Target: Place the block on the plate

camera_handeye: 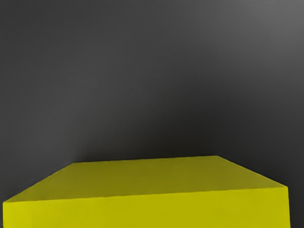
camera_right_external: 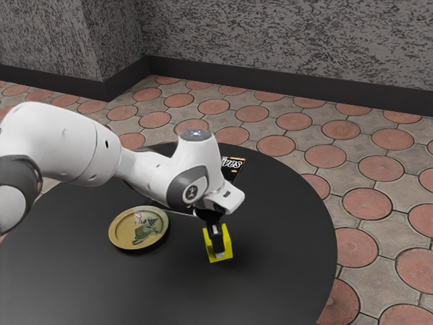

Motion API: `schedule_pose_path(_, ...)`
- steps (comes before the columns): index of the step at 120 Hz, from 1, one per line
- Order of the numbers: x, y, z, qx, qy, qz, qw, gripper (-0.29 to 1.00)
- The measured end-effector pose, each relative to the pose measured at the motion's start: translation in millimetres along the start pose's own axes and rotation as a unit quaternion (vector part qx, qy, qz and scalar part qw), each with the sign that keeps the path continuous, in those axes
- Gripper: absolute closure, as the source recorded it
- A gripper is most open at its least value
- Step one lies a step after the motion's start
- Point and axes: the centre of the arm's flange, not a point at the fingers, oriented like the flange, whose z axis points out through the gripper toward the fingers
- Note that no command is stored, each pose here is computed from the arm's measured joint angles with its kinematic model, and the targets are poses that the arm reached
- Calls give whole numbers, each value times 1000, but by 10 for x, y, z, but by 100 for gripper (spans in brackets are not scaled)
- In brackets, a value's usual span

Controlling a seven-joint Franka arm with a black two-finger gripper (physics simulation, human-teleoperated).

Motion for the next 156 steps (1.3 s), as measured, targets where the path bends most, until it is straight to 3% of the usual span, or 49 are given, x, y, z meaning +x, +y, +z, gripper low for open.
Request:
schedule_pose_path(44, 25, -32, 3, 9, 14, -3, 1000, 22)
schedule_pose_path(88, -10, -144, -358, 29, 36, -11, 999, 27)
schedule_pose_path(108, -610, -698, -884, 37, 43, -75, 996, 26)
schedule_pose_path(132, -1404, -1108, -698, 8, 7, -145, 989, 26)
schedule_pose_path(156, -1745, -1266, -509, -10, -13, -176, 984, 26)
